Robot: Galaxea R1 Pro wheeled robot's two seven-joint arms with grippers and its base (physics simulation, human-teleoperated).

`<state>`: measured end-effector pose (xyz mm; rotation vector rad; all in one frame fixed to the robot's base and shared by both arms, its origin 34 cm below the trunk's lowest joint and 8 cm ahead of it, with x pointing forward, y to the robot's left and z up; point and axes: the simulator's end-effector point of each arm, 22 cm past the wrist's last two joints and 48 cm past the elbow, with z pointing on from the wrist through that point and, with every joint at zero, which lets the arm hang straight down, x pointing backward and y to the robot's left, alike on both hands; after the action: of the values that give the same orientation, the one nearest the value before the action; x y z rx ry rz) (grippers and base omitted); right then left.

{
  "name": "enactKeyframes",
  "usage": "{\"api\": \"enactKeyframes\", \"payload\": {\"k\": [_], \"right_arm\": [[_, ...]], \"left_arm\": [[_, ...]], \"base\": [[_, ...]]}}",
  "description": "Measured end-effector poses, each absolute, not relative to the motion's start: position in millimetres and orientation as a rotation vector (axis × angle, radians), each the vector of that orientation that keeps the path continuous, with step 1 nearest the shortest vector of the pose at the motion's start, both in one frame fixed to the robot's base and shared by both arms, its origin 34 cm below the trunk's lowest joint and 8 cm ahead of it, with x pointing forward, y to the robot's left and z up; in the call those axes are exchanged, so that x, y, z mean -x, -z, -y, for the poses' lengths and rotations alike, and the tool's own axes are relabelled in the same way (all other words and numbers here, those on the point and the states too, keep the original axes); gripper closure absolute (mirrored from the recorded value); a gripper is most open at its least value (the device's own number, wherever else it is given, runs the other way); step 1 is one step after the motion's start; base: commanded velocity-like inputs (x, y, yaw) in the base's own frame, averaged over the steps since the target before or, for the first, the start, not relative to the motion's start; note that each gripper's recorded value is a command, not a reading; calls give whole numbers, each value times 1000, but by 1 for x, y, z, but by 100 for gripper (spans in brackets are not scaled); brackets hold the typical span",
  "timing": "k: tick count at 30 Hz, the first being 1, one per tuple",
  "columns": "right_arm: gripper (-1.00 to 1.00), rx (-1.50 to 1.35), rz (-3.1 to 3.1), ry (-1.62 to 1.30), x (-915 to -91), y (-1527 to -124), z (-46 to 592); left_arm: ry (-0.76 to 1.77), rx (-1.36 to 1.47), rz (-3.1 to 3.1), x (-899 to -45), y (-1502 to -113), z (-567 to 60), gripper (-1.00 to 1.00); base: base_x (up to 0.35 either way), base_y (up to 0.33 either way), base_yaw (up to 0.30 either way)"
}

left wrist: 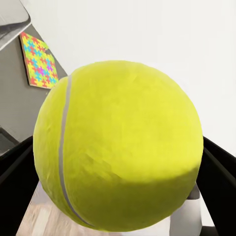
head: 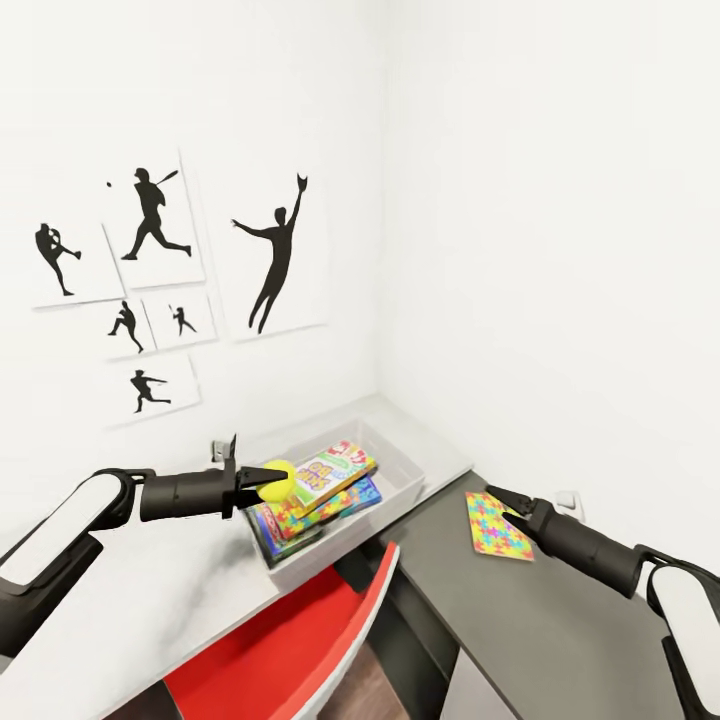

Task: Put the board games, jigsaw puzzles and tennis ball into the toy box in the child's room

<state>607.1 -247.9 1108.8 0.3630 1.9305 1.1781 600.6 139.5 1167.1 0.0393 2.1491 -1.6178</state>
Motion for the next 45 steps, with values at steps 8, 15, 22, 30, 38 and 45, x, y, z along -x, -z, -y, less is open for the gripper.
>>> {"api": "enactKeyframes", "payload": {"k": [8,15,22,30,38,45], "right_arm": [[-100,-360,-1935,-1179,-608,-1107,246],[-100,-360,-1940,-1176,-608,-1106,246],[-100,-362,-1943,-1176,-608,-1104,246],[-100,-363,-1946,-1172,-609,-1103,246],[-100,-362,-1952,-1166,-609,-1101,247],[-100,-362,-1959,-1155,-609,-1099,248]], "left_arm": [[1621,-38,-2148,-601,-1167,-139,100],[1621,-35,-2152,-601,-1165,-139,100],[1622,-32,-2155,-602,-1162,-139,100],[1624,-31,-2155,-602,-1162,-139,100],[1623,-31,-2156,-602,-1162,-139,100],[1624,-31,-2156,-602,-1162,-139,100]], "base": [[65,20,262],[111,42,282],[194,57,246],[96,39,25],[128,44,0],[102,-14,0]]}}
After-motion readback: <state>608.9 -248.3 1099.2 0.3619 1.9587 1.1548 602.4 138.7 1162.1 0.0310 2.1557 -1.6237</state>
